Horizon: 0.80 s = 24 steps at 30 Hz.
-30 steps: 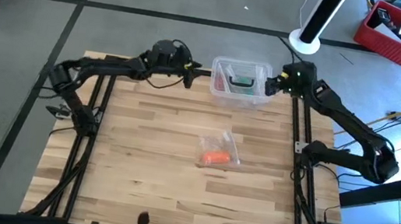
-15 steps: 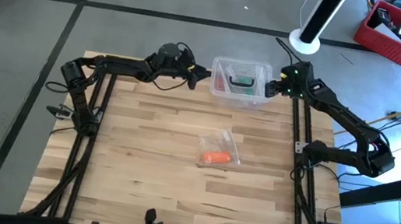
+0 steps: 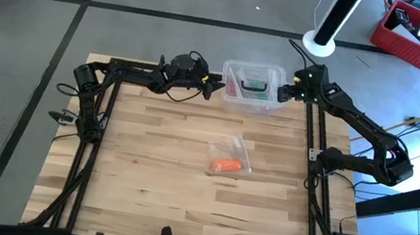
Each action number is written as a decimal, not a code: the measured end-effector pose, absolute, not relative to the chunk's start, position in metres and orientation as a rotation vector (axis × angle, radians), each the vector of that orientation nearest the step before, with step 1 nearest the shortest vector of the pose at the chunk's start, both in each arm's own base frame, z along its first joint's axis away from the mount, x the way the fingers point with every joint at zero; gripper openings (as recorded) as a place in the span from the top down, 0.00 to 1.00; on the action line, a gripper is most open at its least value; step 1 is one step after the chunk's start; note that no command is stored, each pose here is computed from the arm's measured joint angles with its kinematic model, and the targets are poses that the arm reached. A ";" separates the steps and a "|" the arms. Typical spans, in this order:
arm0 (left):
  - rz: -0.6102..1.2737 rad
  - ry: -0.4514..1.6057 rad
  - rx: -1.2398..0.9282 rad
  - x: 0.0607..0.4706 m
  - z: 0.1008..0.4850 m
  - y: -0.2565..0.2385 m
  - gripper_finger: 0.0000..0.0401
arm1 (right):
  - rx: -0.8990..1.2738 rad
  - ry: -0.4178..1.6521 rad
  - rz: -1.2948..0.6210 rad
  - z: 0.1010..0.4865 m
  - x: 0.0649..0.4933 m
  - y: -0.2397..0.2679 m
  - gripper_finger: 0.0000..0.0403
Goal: Roll bandage
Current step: Open the transparent bin
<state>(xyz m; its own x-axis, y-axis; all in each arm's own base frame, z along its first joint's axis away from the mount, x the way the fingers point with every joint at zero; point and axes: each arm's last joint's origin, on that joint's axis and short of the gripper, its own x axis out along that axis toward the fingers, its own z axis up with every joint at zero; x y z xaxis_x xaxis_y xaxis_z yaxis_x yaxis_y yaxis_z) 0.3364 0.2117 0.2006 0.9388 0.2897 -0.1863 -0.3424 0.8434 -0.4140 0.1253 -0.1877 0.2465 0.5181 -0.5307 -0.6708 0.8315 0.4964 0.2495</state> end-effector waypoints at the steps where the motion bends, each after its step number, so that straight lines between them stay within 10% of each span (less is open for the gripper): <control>1: 0.334 0.112 -0.458 0.336 0.201 0.212 0.52 | 0.606 0.562 -0.875 0.247 0.125 -0.188 0.41; 24: 0.329 0.108 -0.392 0.338 0.203 0.210 0.52 | 0.607 0.420 -0.681 0.287 0.127 -0.181 0.41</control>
<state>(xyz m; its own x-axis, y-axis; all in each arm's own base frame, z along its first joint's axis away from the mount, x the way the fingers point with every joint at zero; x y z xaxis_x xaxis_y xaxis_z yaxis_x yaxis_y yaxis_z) 0.3379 0.2101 0.2026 0.9412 0.2939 -0.1665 -0.3353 0.8718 -0.3572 0.1274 -0.1807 0.2874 0.7060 -0.4550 -0.5427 0.6893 0.6175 0.3789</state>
